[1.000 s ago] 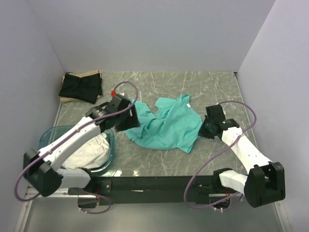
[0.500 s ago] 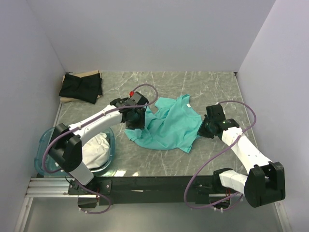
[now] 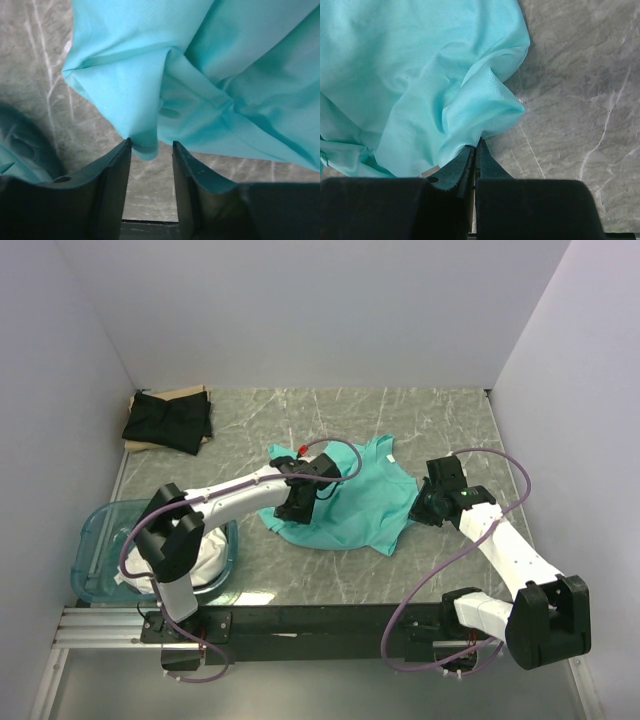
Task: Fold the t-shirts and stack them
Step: Flatten the tshirt out
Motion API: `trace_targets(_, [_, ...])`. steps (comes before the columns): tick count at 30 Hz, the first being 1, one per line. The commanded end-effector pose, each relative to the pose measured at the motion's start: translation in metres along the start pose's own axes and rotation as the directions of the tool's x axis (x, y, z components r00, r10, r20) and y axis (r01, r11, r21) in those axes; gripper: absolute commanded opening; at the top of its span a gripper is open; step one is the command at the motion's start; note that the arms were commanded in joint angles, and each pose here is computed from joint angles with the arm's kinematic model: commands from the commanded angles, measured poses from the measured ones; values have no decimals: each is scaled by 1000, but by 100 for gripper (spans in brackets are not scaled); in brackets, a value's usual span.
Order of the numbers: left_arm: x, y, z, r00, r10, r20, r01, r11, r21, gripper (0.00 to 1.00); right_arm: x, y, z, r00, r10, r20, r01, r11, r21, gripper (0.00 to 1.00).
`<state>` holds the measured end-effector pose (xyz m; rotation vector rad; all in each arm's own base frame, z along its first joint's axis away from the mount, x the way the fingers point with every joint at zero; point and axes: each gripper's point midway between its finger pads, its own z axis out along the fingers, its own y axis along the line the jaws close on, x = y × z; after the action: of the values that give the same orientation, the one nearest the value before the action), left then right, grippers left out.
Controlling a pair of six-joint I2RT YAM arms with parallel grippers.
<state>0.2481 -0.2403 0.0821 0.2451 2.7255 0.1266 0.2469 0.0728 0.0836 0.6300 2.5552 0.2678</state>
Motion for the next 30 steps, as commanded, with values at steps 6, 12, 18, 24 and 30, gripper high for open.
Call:
trace_targets(6, [-13, 15, -6, 997, -16, 69, 24, 993, -116, 40, -5, 2, -2, 999, 15, 36, -14, 1000, -25, 0])
trace_targets(12, [-14, 12, -1, 997, -8, 74, 17, 992, -122, 37, -6, 4, -2, 999, 10, 36, -9, 1000, -29, 0])
trace_targets(18, [-16, 8, -1, 997, -4, 74, 13, 992, -123, 27, -7, 5, -3, 999, 4, 38, -3, 1000, -29, 0])
trace_targets(24, [-14, 8, -5, 997, -1, 72, 10, 992, -127, 11, -9, 5, -3, 999, -5, 39, 6, 1000, -31, 0])
trace_targets(30, [-22, 22, -5, 997, -5, 80, 19, 985, -172, 1, -28, 15, -9, 997, -35, 70, 38, 999, -32, 0])
